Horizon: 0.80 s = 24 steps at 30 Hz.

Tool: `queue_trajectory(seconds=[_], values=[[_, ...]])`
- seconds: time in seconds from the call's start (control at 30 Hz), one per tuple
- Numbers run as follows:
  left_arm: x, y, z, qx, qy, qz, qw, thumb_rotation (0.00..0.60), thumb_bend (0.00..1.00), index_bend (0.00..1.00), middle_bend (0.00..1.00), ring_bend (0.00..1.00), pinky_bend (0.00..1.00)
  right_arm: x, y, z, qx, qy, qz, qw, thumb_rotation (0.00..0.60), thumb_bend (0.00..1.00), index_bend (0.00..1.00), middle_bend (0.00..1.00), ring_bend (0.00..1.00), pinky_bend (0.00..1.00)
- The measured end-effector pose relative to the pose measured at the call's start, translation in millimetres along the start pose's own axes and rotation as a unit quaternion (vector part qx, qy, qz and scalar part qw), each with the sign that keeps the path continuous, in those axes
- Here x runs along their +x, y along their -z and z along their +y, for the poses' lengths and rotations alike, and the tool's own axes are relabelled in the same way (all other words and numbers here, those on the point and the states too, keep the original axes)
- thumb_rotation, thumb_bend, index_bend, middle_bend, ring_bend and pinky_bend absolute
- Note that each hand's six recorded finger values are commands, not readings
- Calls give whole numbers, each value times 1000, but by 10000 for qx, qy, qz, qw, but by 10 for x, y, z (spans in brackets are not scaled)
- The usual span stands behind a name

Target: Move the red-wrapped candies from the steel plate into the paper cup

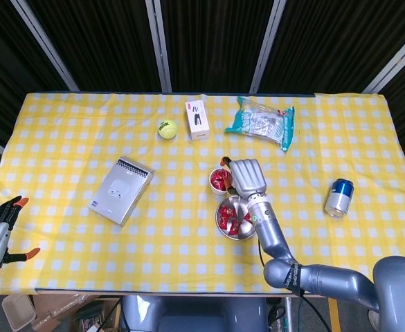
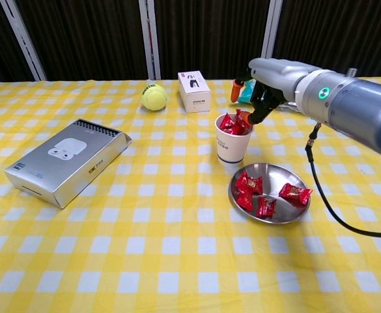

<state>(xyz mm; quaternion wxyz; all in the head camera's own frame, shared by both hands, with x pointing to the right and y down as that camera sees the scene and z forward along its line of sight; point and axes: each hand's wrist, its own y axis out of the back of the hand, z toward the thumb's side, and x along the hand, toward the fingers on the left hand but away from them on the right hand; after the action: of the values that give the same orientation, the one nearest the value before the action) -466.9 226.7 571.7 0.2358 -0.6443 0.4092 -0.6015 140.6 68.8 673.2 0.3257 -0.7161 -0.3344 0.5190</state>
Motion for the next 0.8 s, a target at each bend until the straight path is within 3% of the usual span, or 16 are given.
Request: queue_trajectory(seconds=[0.43, 0.63, 0.8], values=[[-14, -5, -2, -42, 5, 2, 10000, 600, 5, 0, 0, 0, 0, 419, -34, 85, -62, -55, 306, 9995, 600, 494, 353, 822, 922, 1000], [-26, -1, 2, -25, -23, -7, 10000, 600, 5, 0, 0, 0, 0, 665, 125, 61, -2, -192, 287, 9994, 600, 487, 353, 822, 922, 1000], [-30, -6, -1, 21, -34, -28, 10000, 600, 5, 0, 0, 0, 0, 844, 336, -53, -25, -426, 77, 9991, 600, 425, 353, 822, 922, 1000]])
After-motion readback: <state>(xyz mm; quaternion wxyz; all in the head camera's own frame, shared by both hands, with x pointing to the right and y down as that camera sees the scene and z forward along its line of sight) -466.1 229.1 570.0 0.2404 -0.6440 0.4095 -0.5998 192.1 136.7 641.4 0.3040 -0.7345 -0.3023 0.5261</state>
